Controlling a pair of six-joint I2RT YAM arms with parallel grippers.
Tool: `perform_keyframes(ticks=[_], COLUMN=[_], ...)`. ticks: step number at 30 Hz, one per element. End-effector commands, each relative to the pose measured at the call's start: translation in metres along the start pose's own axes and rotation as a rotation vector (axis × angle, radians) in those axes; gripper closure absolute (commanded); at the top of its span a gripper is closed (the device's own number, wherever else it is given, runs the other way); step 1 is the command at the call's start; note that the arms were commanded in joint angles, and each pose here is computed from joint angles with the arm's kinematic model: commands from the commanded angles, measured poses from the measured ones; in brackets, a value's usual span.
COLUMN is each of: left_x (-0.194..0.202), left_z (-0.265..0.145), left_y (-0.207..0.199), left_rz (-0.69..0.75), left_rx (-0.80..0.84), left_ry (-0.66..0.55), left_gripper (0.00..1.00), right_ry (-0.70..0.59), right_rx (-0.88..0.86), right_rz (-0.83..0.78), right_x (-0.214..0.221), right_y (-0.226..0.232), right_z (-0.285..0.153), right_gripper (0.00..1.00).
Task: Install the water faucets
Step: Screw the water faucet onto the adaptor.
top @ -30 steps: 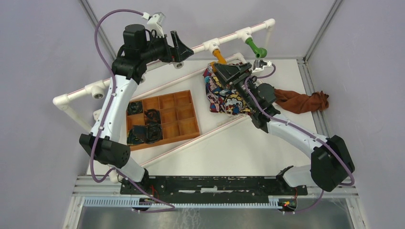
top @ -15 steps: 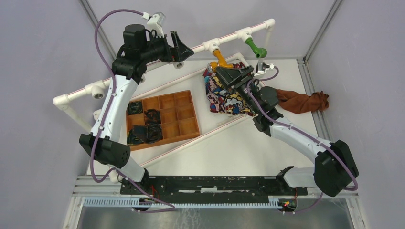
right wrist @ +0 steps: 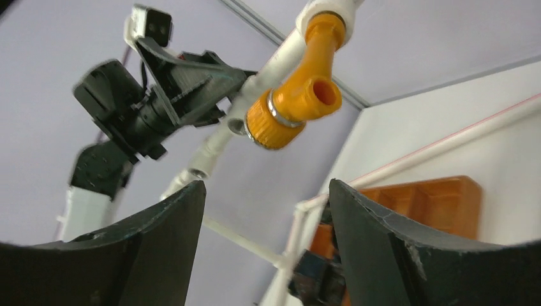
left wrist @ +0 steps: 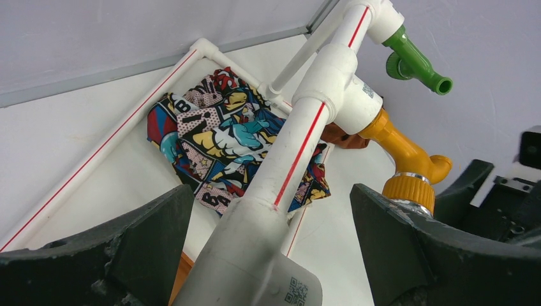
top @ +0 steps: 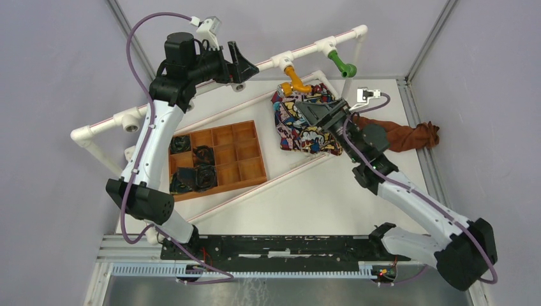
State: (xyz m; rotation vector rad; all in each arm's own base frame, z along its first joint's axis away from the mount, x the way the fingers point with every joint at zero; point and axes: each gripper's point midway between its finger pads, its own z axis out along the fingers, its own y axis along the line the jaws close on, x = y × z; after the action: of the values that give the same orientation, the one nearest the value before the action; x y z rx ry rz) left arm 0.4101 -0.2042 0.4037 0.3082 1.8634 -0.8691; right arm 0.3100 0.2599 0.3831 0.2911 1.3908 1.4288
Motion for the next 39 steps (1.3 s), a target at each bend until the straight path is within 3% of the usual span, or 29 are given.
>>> perform_keyframes(ticks=[1,10,17,23,30,39], left_x=[-0.013,-0.022,-0.017,-0.016,-0.016,-0.012], left_z=[-0.006,-0.011,-0.009,-0.008,-0.012,-0.013], left_y=[-0.013,-0.017,-0.01,-0.007,-0.003,-0.003], left_rz=[0.033,0.048,0.042,0.037,0.047,0.05], left_rx=[0.028,0.025,0.004,-0.012,-0.04,-0.039], left_ry=[-0.032,-0.055,-0.04,-0.042,-0.044,-0.031], left_gripper=[0.0,0.0,0.0,0.0,0.0,0.0], right_ry=[0.059,0.285,0.215,0.068,0.022,-0.045], right_rx=[0.138,0.111,0.345,0.391,0.414,0.393], right_rz=[-0.405,-1.45,-2.044,-2.441,-2.685,-2.719], right_x=[-0.004,-0.021,-0.055,-0.058,-0.041,-0.039], right_y=[-0.029,-0.012,-0.001,0.019,0.027,0.03], right_z=[-0.037,-0.058,-0.058,-0.047,-0.005,0.03], right_gripper=[0.23,0.23,0.16,0.11,0.07,0.1])
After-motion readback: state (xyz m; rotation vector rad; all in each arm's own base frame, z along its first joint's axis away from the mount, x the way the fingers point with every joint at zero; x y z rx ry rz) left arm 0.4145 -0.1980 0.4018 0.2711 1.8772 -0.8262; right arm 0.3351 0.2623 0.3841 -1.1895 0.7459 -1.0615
